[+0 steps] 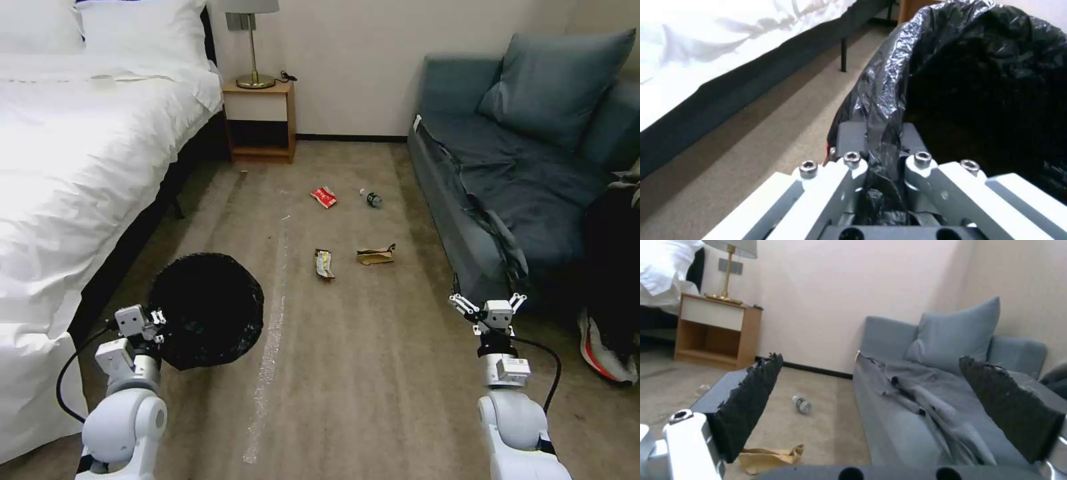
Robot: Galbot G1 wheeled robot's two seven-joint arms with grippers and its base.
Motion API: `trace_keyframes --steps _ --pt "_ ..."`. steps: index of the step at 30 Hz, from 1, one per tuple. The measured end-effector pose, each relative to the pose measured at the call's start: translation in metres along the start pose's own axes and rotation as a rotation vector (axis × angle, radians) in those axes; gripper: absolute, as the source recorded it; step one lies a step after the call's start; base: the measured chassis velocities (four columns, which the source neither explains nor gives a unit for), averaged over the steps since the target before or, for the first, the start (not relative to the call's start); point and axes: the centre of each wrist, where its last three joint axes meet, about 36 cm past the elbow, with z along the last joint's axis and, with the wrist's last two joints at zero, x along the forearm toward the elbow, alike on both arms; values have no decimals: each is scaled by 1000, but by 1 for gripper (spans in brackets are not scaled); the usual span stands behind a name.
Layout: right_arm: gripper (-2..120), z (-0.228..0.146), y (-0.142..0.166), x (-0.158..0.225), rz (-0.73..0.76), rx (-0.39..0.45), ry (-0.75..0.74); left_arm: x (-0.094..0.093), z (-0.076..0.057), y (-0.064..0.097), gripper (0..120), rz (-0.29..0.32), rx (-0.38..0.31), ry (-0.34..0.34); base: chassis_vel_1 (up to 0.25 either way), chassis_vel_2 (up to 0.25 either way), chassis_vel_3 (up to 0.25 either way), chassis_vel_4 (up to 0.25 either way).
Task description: Pick up the trash bin, then pick up the garbage on the floor and place it into the trash bin.
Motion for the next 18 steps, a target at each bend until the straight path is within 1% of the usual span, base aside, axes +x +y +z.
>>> trace_keyframes --steps 12,15,18 --pt "100 3 -1 1 -4 -12 -3 -3 -4 -3 5 1 -10 -20 0 0 0 0" --pt "100 3 -2 0 -1 -13 -5 -4 -4 -4 5 0 -11 -20 -67 66 58 -55" --pt "100 5 -2 1 -6 -13 -4 -5 -3 -4 5 -3 -11 -19 -108 94 129 -100"
